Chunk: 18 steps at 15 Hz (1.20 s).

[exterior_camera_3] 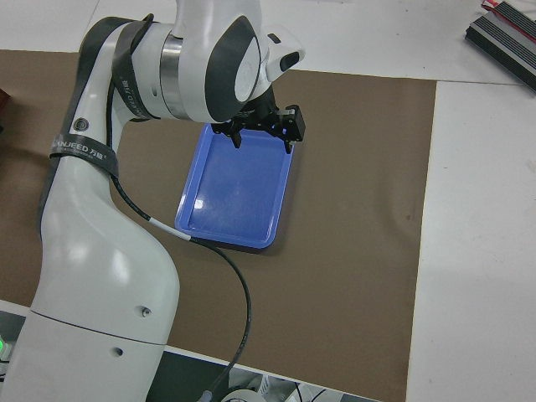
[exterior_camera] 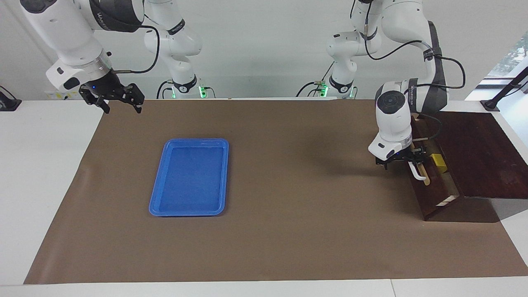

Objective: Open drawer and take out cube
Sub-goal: 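Pull the drawer open toward the robot with the left gripper, then release the handle and move the left gripper over the yellow cube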

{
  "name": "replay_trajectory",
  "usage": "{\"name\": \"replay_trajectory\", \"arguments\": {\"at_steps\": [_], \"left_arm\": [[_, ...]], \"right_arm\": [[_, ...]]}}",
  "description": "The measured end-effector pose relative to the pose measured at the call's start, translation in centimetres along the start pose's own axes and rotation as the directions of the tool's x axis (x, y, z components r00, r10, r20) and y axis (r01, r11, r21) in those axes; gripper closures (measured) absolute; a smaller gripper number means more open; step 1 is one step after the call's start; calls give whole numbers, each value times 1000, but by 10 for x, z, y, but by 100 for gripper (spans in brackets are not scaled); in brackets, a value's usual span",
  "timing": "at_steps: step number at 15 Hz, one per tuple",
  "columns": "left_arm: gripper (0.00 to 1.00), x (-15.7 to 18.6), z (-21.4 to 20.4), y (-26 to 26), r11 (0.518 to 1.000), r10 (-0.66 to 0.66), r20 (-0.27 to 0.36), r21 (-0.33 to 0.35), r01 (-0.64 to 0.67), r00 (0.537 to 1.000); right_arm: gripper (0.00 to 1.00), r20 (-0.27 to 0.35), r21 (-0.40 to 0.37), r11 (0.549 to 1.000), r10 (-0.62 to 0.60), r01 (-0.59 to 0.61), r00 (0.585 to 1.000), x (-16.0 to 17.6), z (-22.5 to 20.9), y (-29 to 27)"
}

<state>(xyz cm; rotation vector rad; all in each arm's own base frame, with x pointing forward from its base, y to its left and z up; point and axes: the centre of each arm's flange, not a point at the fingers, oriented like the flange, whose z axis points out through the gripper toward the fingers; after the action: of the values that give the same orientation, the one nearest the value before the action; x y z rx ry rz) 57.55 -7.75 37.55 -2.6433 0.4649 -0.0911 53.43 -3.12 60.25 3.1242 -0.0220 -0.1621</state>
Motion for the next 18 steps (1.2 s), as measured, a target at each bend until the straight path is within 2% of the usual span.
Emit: {"name": "replay_trajectory", "arguments": {"at_steps": [13,16,18], "left_arm": [[0,11,-34,60,996,46,-30,-70,-48,998],[0,14,-46,55,997,32,2,-72,-31,999],[0,22,-79,39,994,0,39,-110,4,999]], "right_arm": [[0,0,0,1000,-3,3,1000,0,0,-2],[0,0,0,1000,-3,3,1000,0,0,-2],[0,0,0,1000,-3,3,1000,0,0,-2]]}}
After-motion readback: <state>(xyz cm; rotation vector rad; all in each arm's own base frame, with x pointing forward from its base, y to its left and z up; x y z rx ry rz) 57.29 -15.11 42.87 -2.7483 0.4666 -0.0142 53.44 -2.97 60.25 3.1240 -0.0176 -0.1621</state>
